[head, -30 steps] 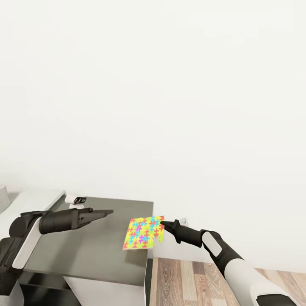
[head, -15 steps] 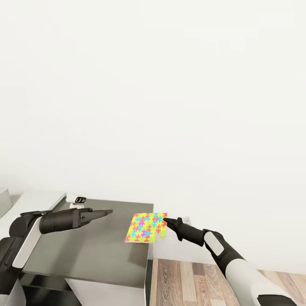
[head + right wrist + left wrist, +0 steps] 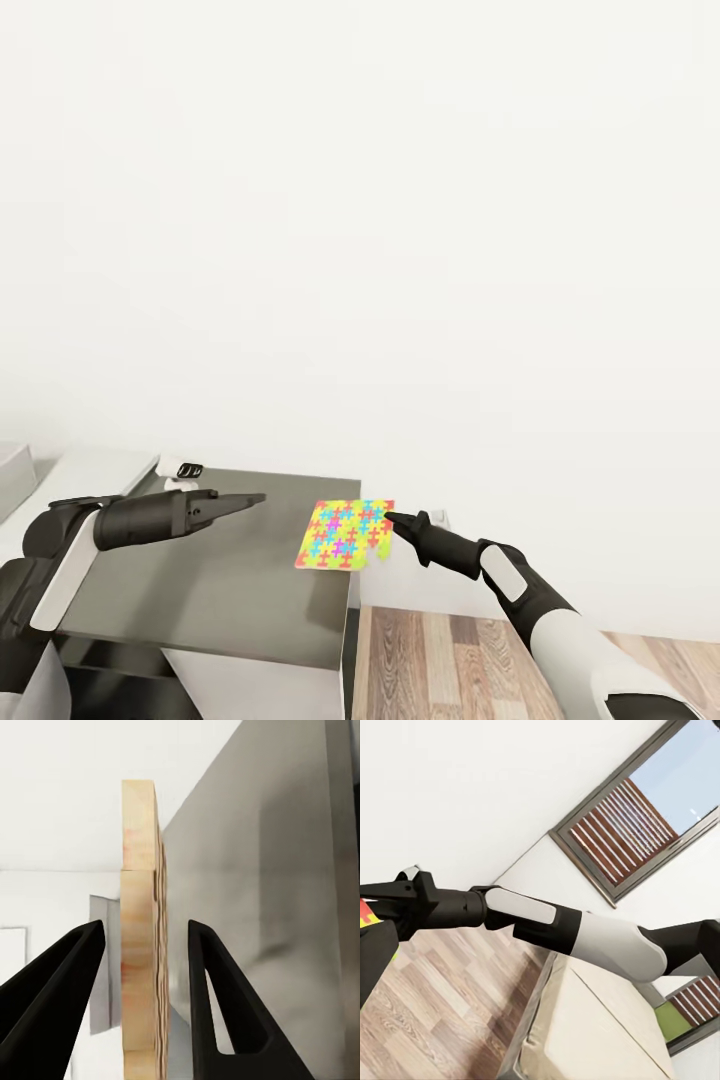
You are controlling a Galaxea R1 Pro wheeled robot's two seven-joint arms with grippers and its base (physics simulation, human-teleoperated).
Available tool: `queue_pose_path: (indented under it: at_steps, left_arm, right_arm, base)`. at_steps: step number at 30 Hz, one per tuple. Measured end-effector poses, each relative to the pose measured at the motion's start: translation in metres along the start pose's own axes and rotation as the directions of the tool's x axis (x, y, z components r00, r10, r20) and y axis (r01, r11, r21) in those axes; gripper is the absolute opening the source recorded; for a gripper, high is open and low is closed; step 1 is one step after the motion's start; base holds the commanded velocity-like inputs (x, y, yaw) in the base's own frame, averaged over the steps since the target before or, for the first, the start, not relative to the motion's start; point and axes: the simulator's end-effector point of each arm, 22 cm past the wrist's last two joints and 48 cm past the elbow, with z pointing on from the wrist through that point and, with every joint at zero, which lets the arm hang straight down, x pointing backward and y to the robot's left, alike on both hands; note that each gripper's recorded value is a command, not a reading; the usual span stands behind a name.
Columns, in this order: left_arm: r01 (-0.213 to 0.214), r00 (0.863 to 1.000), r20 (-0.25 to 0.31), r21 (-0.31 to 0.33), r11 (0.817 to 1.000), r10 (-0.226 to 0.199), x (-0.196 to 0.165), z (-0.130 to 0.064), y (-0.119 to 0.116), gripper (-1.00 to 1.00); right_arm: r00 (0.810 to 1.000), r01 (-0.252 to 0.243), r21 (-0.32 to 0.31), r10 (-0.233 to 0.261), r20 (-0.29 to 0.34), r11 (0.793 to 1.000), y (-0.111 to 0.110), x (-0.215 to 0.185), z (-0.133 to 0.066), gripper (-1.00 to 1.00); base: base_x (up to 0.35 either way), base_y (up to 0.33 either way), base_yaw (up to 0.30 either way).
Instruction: Put all the toys in the child's room - the three board games (two on the bed and one on the table), the two jigsaw puzzles on the table, and the tennis ball on the table - inside the toy box on the table in the child's room.
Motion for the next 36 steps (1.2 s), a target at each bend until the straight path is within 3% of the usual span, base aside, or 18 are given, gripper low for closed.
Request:
queue_pose_path:
  at_steps: [8, 24, 36]
  left_arm:
    - [0.0, 1.0, 0.0, 0.0, 1.0, 0.0, -0.006, 0.0, -0.008, 1.0]
    - [0.001, 1.0, 0.0, -0.006, 1.0, -0.001, -0.017, -0.001, -0.023, 1.0]
    - [0.003, 1.0, 0.0, -0.055, 0.998, -0.003, -0.023, -0.001, -0.023, 1.0]
  right_arm:
    - [0.998, 0.038, 0.008, -0.038, 0.05, 0.999, 0.008, -0.011, -0.004, -1.0]
    - [0.997, 0.044, 0.029, -0.046, 0.068, 0.999, 0.017, -0.021, -0.021, -1.0]
    - [0.996, 0.047, 0.039, -0.049, 0.068, 0.998, 0.027, -0.02, -0.026, -1.0]
  base:
    - [-0.001, 0.0, 0.0]
    - [0.0, 0.0, 0.0]
    - [0.0, 0.0, 0.0]
